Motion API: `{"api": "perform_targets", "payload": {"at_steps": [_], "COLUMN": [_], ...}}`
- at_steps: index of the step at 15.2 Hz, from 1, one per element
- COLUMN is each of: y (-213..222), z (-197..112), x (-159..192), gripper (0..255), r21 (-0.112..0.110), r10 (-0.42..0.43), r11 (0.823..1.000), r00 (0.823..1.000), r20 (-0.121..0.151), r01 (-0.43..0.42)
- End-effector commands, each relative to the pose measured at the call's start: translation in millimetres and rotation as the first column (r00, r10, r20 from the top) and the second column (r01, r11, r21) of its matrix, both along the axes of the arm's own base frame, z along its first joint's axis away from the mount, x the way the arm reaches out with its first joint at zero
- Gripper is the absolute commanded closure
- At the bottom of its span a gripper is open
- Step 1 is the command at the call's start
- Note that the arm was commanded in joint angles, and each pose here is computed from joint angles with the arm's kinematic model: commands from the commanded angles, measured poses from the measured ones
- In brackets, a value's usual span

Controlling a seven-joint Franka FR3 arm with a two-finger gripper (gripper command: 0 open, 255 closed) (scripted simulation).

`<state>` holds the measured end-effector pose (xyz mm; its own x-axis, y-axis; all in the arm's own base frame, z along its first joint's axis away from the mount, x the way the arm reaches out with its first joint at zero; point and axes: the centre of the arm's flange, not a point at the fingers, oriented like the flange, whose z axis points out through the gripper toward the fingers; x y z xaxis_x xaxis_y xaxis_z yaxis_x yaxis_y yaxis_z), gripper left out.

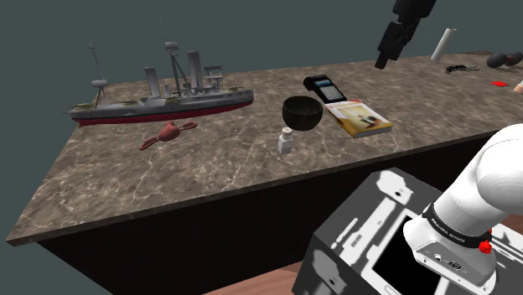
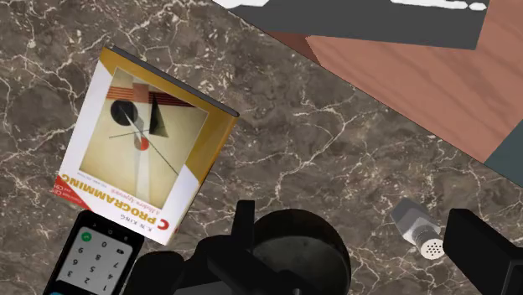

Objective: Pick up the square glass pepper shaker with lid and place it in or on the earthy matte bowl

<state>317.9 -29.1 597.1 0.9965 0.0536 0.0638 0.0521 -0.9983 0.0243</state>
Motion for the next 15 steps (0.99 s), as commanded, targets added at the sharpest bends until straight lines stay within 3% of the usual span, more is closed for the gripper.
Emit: {"api": "perform_targets", "payload": {"at_steps": [1, 15], "y": [0.0, 112.7], "z": [0.0, -116.9], "x": [0.0, 91.9], "gripper": [0, 0], "r21": [0.0, -0.015], "r10": [0.0, -0.014], "r11": [1.0, 1.0], "r00": [1.0, 1.0], "r20": [0.0, -0.002], "r01": [0.0, 0.014]}}
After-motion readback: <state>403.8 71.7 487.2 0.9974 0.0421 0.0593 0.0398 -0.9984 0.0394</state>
